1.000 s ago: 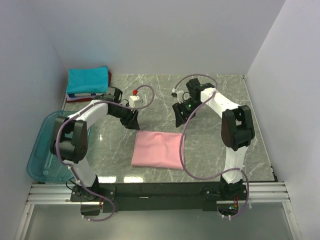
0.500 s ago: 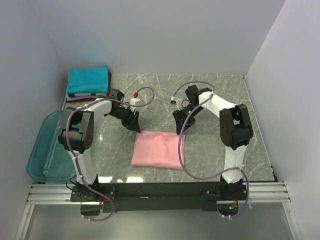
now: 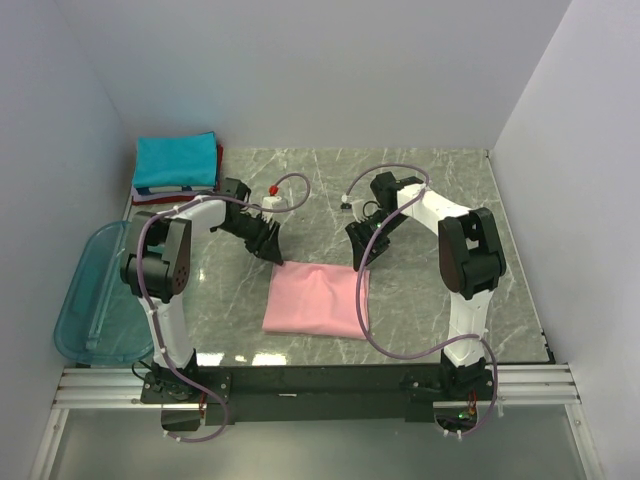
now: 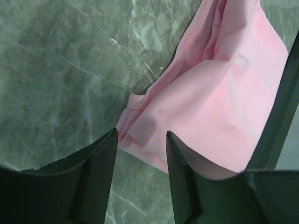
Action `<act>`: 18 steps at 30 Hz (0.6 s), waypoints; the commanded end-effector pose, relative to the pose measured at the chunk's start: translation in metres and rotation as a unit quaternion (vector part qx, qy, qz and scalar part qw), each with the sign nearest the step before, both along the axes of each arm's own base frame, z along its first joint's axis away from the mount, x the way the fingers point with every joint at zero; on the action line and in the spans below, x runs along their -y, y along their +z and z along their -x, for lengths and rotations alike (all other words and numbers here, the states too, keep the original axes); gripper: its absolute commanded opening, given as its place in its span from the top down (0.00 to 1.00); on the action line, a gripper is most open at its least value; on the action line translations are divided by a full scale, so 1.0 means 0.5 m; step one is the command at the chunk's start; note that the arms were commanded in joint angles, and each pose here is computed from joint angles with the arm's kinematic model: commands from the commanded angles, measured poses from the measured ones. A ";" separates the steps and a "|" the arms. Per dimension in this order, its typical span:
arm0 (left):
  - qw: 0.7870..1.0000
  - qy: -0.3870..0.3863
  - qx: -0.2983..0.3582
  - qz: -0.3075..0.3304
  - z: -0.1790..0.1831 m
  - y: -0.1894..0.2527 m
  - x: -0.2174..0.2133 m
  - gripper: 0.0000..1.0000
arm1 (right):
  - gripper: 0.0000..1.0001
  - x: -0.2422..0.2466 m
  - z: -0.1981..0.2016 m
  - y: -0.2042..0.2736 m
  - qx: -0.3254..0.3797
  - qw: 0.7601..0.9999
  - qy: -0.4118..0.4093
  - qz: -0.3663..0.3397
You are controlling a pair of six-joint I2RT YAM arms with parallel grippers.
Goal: Fold and stack the t-shirts
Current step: Fold the tshirt
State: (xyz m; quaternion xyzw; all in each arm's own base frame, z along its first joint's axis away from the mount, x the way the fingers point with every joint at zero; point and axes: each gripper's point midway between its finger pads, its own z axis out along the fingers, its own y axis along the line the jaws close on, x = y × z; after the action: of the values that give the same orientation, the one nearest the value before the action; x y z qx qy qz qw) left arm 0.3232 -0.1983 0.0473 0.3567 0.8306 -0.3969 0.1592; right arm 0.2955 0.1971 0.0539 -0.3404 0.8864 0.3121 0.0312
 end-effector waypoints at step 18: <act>1.000 -0.014 0.007 0.020 0.000 0.023 0.025 0.72 | 0.47 0.008 0.006 -0.014 -0.002 1.000 0.014 0.008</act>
State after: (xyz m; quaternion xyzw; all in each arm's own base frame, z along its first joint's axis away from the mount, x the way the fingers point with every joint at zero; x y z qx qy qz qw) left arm 0.3193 -0.2050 0.0453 0.3554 0.8296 -0.4034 0.1505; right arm 0.2933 0.1954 0.0534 -0.3461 0.8848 0.3109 0.0276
